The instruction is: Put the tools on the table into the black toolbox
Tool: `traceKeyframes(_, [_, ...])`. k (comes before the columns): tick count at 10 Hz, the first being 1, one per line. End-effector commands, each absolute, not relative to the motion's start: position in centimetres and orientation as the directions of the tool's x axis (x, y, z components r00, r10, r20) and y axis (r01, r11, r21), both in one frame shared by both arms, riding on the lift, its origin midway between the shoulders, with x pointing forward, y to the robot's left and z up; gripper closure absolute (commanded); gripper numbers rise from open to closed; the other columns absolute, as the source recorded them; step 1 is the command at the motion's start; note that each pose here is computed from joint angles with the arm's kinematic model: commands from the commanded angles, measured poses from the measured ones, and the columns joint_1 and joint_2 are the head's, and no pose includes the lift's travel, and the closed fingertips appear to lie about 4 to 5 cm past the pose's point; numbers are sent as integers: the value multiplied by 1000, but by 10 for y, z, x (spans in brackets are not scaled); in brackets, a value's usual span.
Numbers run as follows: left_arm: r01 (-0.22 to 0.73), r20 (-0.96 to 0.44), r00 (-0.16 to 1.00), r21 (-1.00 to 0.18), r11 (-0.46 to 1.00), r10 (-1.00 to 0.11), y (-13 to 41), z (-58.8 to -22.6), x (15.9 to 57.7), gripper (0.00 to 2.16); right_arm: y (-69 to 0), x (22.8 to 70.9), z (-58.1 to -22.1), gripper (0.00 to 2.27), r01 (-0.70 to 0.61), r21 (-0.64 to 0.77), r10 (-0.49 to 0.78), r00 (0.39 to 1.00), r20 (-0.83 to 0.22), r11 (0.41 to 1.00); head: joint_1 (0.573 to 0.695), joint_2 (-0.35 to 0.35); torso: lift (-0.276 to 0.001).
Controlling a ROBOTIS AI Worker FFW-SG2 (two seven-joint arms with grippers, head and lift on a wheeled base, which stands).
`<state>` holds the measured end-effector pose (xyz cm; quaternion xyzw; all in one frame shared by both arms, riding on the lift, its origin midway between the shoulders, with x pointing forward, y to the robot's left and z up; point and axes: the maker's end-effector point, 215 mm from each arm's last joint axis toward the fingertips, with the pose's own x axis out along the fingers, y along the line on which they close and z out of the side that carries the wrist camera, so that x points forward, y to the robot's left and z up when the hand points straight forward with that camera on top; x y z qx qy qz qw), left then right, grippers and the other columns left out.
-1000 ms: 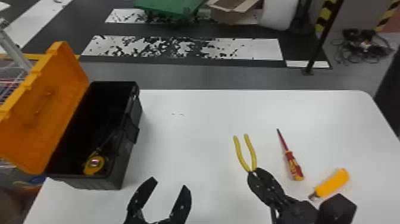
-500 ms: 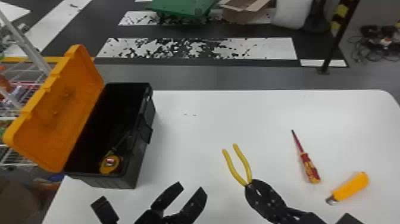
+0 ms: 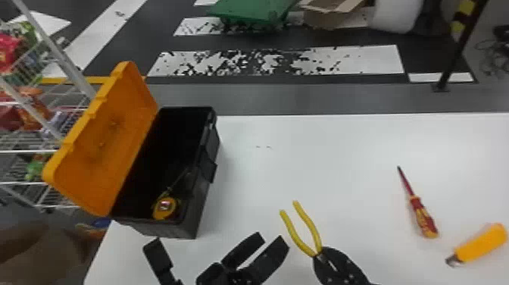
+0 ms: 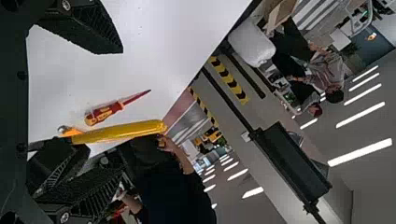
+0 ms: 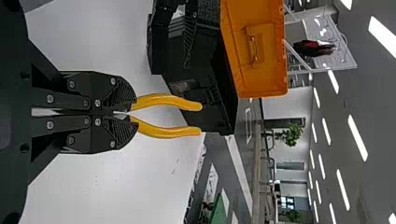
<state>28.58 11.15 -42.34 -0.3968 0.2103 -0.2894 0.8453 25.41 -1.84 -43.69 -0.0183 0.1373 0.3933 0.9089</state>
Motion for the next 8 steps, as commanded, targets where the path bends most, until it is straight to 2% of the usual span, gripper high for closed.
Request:
traceKeyframes(1, [327, -110, 742, -802, 501, -661, 108, -417, 287, 87, -14, 253, -442, 2256, -728, 75, 714, 640, -283, 682, 695, 206, -75])
traceKeyframes(4, [354, -87, 743, -791, 500, -663, 104, -401, 295, 87, -4, 250, -443, 2256, -734, 98, 723, 622, -300, 672, 695, 209, -75])
traceKeyframes(8, [344, -103, 735, -795, 500, -670, 91, -416, 300, 87, 24, 248, -430, 2256, -755, 110, 748, 599, -286, 647, 695, 253, -75])
